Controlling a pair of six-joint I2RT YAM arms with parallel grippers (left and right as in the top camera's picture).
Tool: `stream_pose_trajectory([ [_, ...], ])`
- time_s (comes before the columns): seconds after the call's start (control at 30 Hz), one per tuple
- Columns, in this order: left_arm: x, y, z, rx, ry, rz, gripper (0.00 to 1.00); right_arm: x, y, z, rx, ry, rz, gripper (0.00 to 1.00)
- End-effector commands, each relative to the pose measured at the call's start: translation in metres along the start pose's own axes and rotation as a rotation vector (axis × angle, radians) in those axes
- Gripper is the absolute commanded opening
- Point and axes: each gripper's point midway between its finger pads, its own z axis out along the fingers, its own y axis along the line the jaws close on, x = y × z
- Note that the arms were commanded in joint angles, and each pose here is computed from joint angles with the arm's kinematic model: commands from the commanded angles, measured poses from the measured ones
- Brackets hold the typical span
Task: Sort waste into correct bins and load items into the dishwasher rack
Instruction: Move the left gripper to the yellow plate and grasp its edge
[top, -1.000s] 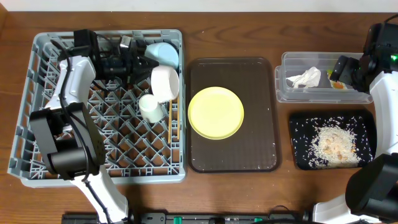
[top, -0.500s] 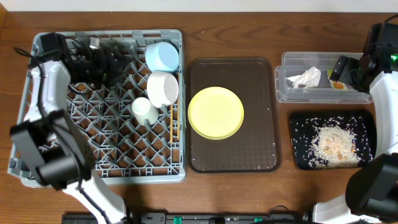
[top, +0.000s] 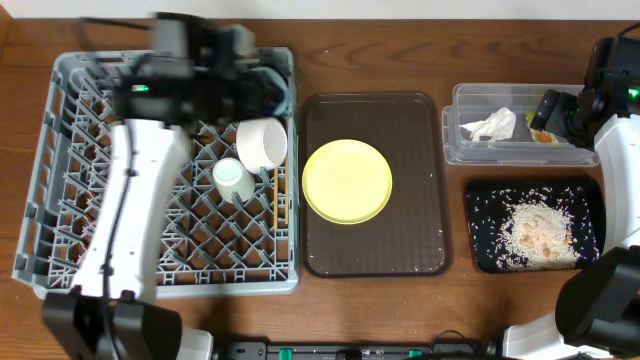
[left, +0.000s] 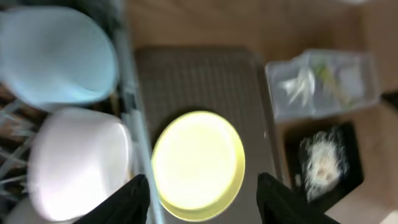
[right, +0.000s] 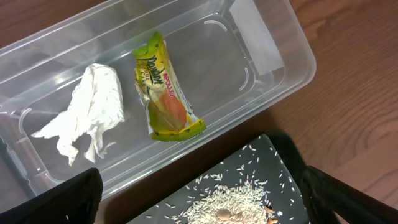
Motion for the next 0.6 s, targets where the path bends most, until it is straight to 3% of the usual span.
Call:
stream_pose_trajectory([
  [0.0, 0.025, -0.001, 0.033, -0.157, 0.07, 0.106, 0.57, -0.009, -0.006, -0.011, 0.009, -0.037, 0.002, 0.99],
  [0.2, 0.067, -0.045, 0.082, -0.193, 0.174, 0.275, 0.56, -0.009, -0.006, -0.011, 0.009, -0.036, 0.003, 0.99],
  [0.57, 0.125, -0.108, 0.185, -0.092, 0.248, 0.455, 0.39, -0.009, -0.006, -0.011, 0.009, -0.036, 0.002, 0.99],
])
